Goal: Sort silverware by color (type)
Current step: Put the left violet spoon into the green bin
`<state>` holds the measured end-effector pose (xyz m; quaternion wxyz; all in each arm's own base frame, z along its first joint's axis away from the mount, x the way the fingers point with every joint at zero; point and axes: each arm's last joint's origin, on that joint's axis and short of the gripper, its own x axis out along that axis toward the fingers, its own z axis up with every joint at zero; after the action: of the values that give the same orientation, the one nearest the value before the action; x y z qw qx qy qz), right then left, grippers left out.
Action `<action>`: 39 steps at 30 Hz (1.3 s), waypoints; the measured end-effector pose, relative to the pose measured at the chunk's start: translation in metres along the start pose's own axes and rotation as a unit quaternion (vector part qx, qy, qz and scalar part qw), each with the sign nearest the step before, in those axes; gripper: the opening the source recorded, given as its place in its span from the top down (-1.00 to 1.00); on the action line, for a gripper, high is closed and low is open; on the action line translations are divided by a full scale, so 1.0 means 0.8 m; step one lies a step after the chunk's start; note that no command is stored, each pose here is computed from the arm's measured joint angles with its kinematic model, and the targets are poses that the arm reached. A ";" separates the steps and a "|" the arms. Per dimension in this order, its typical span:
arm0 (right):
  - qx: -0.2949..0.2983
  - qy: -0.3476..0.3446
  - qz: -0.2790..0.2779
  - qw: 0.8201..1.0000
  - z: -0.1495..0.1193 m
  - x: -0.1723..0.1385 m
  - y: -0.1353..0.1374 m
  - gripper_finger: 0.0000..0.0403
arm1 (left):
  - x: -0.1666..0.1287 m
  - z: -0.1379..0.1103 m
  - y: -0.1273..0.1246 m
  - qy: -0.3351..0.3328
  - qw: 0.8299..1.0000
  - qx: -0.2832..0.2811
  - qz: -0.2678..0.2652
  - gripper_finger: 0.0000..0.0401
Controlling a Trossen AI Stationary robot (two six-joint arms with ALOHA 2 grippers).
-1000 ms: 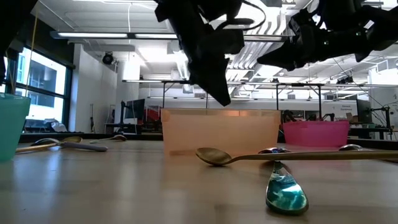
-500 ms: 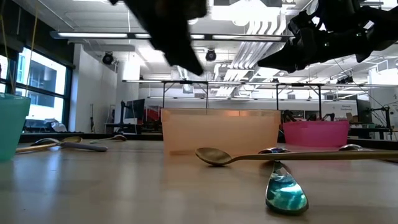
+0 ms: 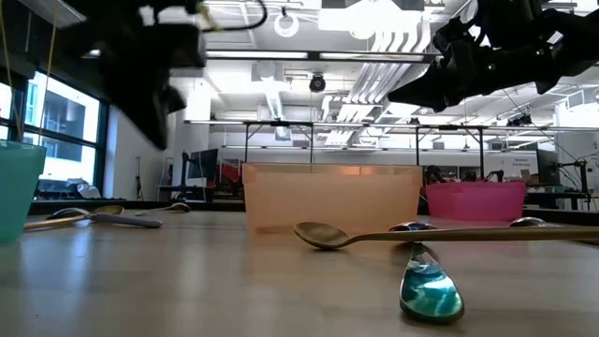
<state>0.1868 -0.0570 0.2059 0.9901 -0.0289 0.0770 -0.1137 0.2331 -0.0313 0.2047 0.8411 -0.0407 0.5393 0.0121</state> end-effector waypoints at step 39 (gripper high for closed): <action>0.004 0.004 0.002 1.000 -0.001 0.000 0.000 1.00 | 0.072 -0.063 0.012 0.142 0.985 0.086 0.047 0.73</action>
<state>0.1867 -0.0569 0.2051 0.9901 -0.0240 0.0806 -0.1122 0.2108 -0.0269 0.1310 0.7549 0.0558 0.6534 -0.0010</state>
